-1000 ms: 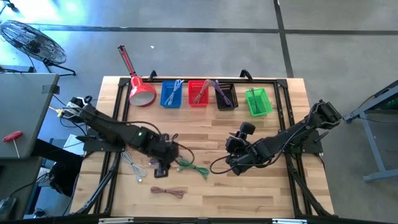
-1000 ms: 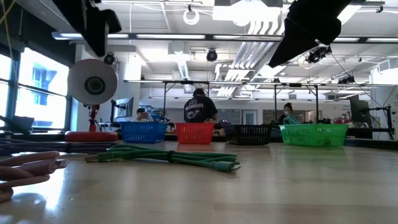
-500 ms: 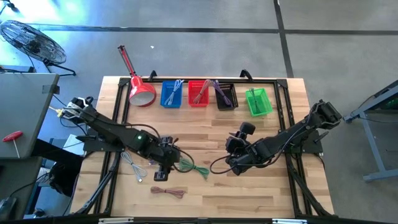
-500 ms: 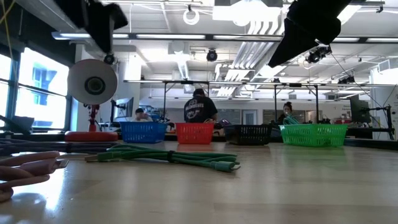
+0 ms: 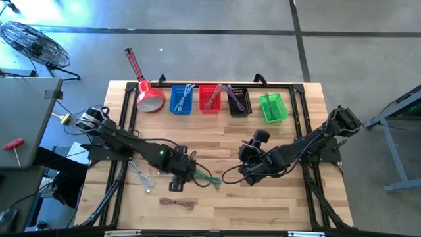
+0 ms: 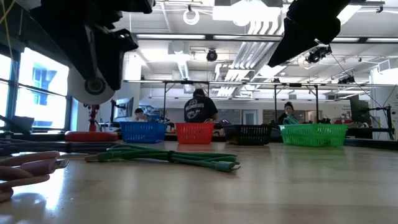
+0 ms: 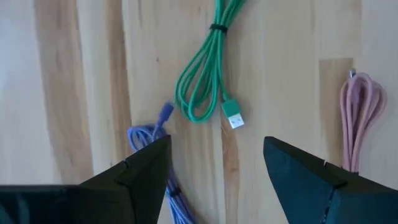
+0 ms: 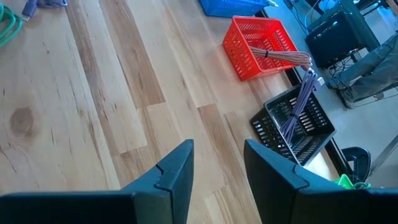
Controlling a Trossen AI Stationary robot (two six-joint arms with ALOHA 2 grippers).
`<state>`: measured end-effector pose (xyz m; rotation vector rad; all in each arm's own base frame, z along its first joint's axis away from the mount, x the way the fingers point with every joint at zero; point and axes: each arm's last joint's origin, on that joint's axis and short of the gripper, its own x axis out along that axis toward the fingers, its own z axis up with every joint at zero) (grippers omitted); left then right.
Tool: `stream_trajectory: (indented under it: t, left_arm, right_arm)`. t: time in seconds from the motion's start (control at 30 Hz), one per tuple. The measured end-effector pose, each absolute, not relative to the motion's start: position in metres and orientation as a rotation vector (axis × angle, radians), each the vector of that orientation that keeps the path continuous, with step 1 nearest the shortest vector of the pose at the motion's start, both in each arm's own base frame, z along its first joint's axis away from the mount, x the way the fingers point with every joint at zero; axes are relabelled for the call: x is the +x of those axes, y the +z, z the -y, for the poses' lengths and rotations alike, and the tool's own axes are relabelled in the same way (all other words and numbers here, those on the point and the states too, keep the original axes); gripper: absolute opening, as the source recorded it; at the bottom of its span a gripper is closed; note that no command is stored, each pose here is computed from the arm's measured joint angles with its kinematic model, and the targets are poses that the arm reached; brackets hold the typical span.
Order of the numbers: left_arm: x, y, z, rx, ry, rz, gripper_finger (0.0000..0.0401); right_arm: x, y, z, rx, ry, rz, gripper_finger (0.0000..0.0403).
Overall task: Pick & Place USB Port
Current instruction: Put the green charger cable into the green bin
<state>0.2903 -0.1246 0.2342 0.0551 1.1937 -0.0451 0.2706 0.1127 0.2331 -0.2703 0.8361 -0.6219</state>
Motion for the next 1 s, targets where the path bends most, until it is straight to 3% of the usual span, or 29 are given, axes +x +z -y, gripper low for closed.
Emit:
stream_trajectory:
  t: [0.53,1.0]
  left_arm:
    - [0.316,0.216,0.129,0.253,-0.2,-1.089,0.025]
    - [0.346,0.193,0.085,0.063,-0.267,-1.134,0.025]
  right_arm:
    - [0.262,0.231,-0.109,-0.305,-0.657,-0.896,0.0133]
    - [0.248,0.23,-0.102,-0.299,-0.755,-0.96,0.0133]
